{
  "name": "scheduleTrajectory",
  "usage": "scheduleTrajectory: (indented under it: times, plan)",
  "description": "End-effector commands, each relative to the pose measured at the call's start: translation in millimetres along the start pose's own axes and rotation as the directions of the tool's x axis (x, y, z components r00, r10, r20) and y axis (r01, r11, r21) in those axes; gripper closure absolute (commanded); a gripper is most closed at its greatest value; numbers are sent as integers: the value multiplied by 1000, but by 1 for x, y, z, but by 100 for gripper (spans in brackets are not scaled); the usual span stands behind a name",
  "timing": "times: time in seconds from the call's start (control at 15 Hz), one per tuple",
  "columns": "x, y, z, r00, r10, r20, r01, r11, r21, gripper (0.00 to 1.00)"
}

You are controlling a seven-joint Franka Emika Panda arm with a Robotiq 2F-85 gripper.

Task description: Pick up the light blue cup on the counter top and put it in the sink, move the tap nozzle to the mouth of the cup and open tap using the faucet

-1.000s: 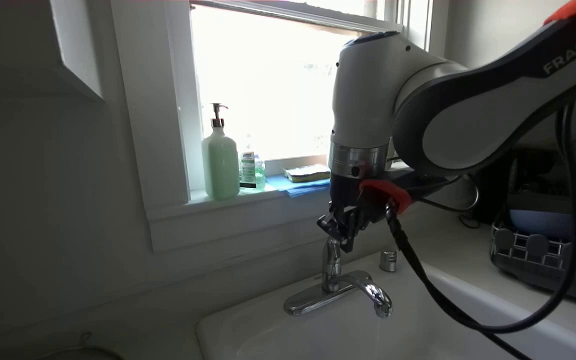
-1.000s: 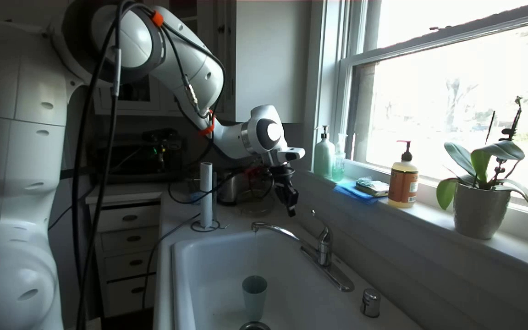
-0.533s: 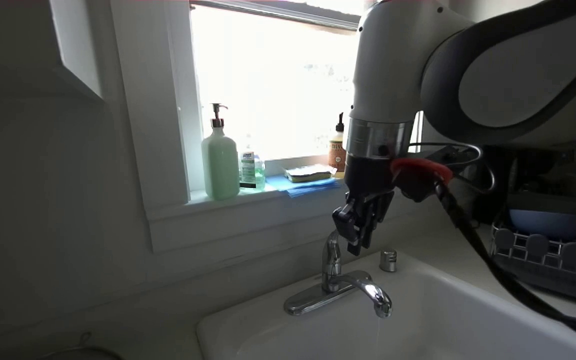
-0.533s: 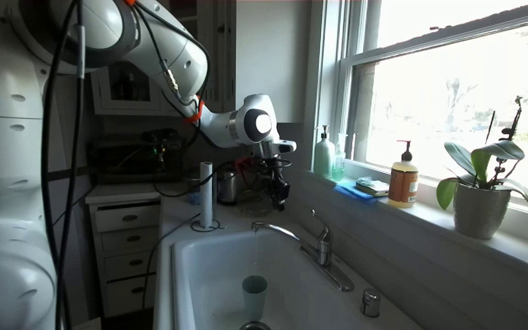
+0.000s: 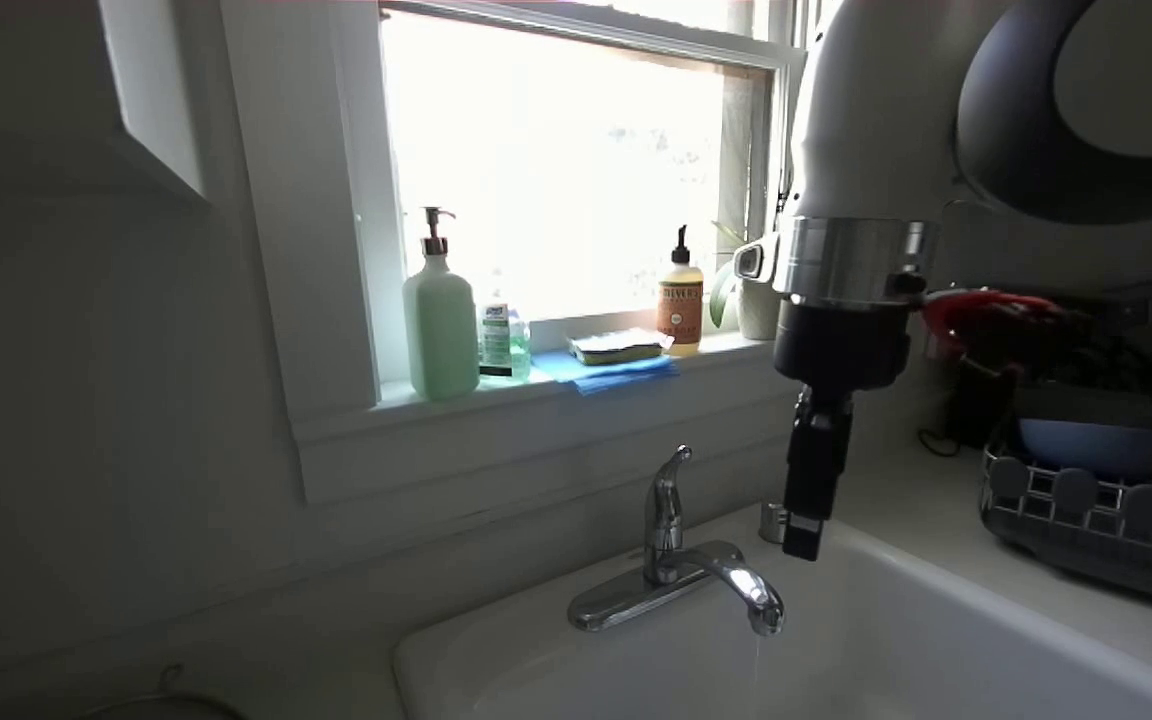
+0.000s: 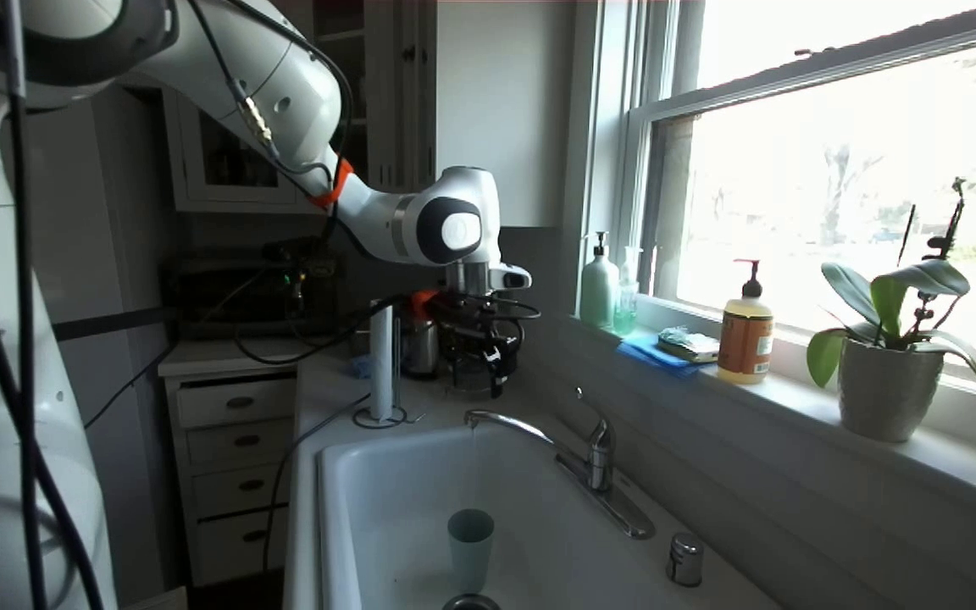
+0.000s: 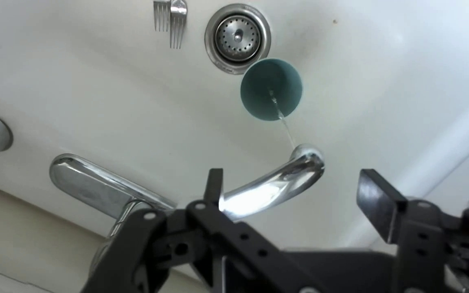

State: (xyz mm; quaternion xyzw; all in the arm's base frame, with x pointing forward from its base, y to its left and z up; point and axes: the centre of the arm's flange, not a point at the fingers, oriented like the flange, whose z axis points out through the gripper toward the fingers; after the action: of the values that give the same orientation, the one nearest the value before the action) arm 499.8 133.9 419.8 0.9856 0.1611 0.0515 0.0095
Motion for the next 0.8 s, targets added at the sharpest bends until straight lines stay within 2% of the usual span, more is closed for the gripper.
scheduleTrajectory:
  times: [0.0, 0.2, 0.47, 0.73]
  plan:
    - [-38, 17, -15, 990, -136, 35, 134, 990, 54, 0]
    - [-55, 35, -24, 973, -224, 51, 221, 974, 52, 0]
    - [-77, 53, -36, 942, -330, 55, 325, 942, 87, 0]
    - [-104, 79, -55, 912, -409, 16, 404, 907, 118, 0]
